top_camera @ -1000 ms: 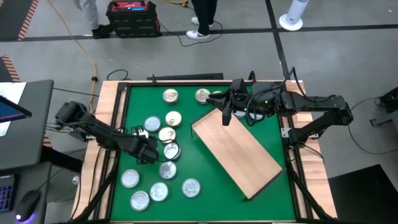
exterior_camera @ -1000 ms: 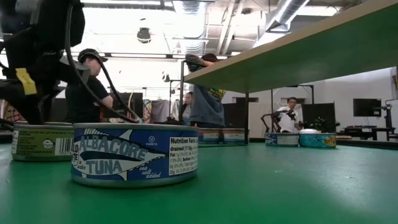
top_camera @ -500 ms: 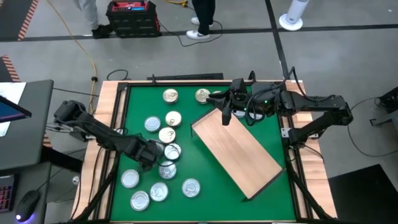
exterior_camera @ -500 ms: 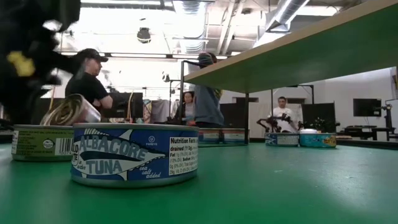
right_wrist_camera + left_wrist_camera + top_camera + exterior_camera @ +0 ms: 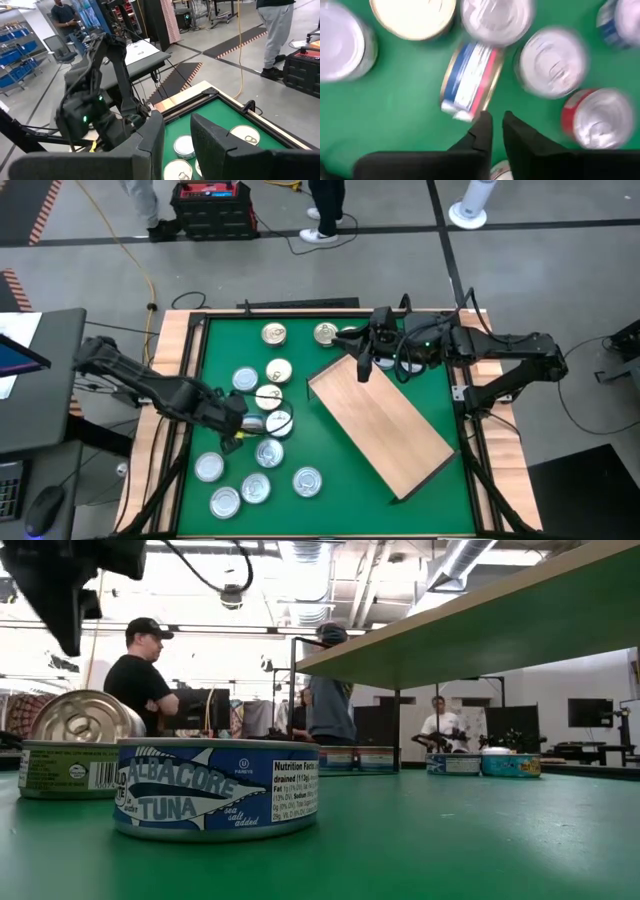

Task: Stack canned seafood by type on shelf
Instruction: Put the blue and pink tuna can on the shelf

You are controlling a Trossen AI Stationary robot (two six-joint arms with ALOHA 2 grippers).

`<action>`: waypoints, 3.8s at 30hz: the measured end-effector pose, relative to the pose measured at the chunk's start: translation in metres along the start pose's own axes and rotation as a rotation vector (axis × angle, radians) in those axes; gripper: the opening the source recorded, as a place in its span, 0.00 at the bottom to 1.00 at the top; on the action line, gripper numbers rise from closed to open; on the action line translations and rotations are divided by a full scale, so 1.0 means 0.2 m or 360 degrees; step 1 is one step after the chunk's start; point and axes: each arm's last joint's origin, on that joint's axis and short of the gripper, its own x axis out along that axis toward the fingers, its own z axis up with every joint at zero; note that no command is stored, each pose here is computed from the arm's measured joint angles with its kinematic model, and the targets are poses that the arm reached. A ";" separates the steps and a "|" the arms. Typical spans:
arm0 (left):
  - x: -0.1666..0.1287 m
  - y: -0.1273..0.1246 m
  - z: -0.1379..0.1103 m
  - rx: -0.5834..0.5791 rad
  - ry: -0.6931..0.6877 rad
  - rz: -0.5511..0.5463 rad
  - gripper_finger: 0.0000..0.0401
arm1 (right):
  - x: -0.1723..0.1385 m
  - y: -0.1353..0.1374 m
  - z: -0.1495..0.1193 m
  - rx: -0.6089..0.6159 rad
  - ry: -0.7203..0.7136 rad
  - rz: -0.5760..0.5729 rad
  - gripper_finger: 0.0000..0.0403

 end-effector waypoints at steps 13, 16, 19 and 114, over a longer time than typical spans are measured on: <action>0.13 0.13 0.06 0.0262 0.0022 -0.0065 0.75 | 0.00 0.01 0.00 0.0028 0.0003 0.0012 0.30; 0.20 0.18 0.06 0.0314 0.0072 -0.0131 0.76 | -0.01 0.02 -0.01 0.0035 0.0005 0.0019 0.30; 0.24 0.21 0.05 0.0369 0.0097 -0.0129 0.74 | -0.01 0.03 -0.01 0.0043 0.0009 0.0032 0.30; 0.35 -0.23 0.86 -0.1040 -0.1006 -0.1195 0.76 | -0.26 -0.08 0.19 -0.0015 -0.0190 0.0266 0.30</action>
